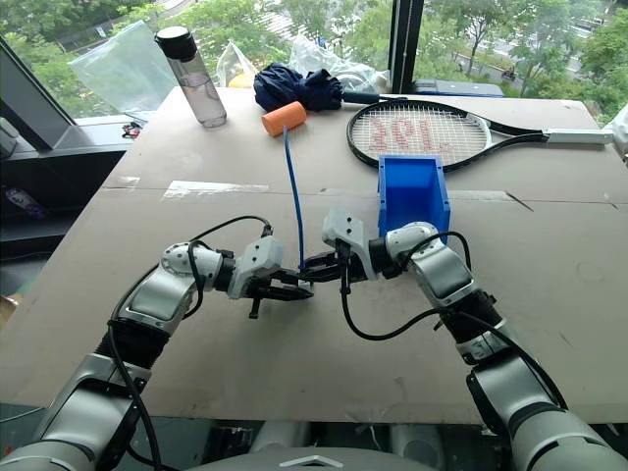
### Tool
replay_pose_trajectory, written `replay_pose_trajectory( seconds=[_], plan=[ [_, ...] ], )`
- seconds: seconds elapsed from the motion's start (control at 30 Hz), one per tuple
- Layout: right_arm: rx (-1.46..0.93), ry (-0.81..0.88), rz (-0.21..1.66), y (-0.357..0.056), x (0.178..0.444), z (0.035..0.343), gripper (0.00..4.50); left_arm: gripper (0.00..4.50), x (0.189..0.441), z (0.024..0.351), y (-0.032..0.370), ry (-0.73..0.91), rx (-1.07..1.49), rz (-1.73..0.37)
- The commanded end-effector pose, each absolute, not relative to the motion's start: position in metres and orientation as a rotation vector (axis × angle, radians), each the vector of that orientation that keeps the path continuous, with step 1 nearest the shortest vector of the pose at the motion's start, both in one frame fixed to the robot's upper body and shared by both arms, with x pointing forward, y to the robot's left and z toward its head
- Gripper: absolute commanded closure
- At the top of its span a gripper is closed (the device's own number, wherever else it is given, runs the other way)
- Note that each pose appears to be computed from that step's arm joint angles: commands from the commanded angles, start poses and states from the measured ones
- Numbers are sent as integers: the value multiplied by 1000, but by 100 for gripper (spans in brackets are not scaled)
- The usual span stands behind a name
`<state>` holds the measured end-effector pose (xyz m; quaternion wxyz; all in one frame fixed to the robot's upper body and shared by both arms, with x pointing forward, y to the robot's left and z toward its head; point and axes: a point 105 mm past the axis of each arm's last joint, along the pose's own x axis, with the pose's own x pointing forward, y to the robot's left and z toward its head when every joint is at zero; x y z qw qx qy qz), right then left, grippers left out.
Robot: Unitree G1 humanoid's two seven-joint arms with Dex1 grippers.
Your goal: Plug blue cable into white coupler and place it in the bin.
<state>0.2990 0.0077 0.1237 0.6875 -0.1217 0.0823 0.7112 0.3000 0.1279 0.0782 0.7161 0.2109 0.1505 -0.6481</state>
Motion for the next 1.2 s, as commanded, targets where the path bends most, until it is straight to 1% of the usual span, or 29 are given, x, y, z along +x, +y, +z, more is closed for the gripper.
replay_pose_trajectory(
  seconds=[0.03, 0.33, 0.5, 0.8, 0.87, 0.93, 0.97, 1.0, 1.03, 1.1, 1.13, 1.2],
  plan=[
    [-288, 158, 1592, 10, 300, 125, 450, 397, 296, 88, 124, 287, 475, -1452],
    [-368, 219, 1615, 5, 296, 109, 450, 397, 294, 89, 124, 286, 472, -1450],
    [-439, 243, 1597, 4, 299, 100, 450, 397, 295, 90, 124, 284, 475, -1451],
    [-603, 304, 1644, 12, 287, 67, 450, 397, 297, 91, 120, 269, 479, -1448],
    [-517, 255, 1621, 16, 288, 78, 450, 397, 296, 94, 119, 261, 457, -1452],
    [-413, 174, 1576, 18, 292, 97, 450, 397, 295, 102, 119, 231, 424, -1445],
    [-358, 132, 1542, 17, 294, 108, 450, 292, 294, 107, 118, 214, 401, -1438],
    [-295, 75, 1483, 10, 298, 123, 450, 271, 292, 114, 118, 184, 376, -1423],
    [-246, 41, 1431, 3, 301, 134, 450, 214, 290, 120, 119, 161, 350, -1405],
    [-145, -6, 1319, -18, 304, 157, 450, 137, 285, 130, 119, 130, 275, -1354],
    [-98, -17, 1254, -33, 305, 168, 450, 76, 278, 133, 121, 124, 253, -1338],
    [-31, -20, 1172, -56, 302, 182, 450, 3, 268, 138, 122, 107, 210, -1303]
  ],
)
